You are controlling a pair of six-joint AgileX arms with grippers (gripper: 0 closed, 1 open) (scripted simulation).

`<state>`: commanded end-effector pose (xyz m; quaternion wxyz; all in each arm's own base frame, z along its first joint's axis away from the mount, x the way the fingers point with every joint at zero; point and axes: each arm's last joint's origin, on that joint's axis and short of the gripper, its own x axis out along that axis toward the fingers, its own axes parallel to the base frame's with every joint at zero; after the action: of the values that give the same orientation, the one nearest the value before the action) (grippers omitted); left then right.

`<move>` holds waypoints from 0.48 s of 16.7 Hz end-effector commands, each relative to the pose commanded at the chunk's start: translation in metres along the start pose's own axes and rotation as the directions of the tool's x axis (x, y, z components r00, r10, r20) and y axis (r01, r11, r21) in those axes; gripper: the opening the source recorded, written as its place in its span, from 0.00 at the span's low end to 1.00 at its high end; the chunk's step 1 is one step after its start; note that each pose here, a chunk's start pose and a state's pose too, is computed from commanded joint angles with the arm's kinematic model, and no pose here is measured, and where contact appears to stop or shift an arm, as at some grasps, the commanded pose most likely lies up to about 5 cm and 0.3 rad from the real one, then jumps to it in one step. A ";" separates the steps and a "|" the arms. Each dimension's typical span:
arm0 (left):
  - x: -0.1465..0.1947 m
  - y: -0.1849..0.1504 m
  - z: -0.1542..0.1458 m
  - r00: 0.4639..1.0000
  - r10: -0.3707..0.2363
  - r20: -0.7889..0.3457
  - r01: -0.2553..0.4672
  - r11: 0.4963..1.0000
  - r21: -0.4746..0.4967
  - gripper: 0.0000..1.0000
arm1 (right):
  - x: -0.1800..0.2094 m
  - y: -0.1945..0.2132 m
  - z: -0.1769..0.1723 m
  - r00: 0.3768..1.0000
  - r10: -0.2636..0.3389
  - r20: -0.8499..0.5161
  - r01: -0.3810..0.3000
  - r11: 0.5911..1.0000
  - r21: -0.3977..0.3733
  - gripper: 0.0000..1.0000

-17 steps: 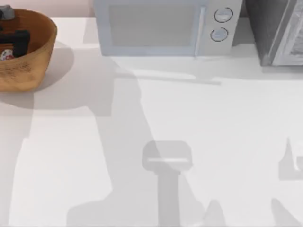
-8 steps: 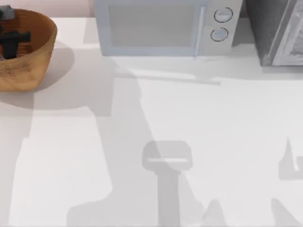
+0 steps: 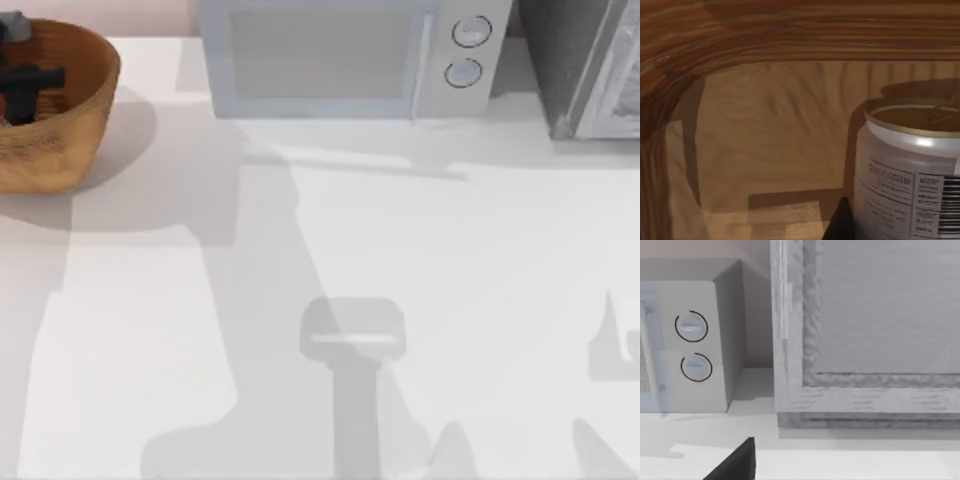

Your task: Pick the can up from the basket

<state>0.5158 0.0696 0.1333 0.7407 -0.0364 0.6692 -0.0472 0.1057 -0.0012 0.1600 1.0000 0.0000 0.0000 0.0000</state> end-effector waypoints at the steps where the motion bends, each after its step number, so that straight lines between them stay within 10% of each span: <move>1: 0.000 0.000 0.000 1.000 0.000 0.000 0.000 1.000 0.000 0.00 | 0.000 0.000 0.000 1.000 0.000 0.000 0.000 1.000 0.000 1.00; 8: -0.062 0.001 -0.014 0.988 0.048 0.148 -0.047 0.999 -0.005 0.00 | 0.000 0.000 0.000 1.000 0.000 0.000 0.000 1.000 0.000 1.00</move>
<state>0.4957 0.0778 0.1932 0.7892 -0.0245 0.6131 -0.0261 0.1057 -0.0012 0.1600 1.0000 0.0000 0.0000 0.0000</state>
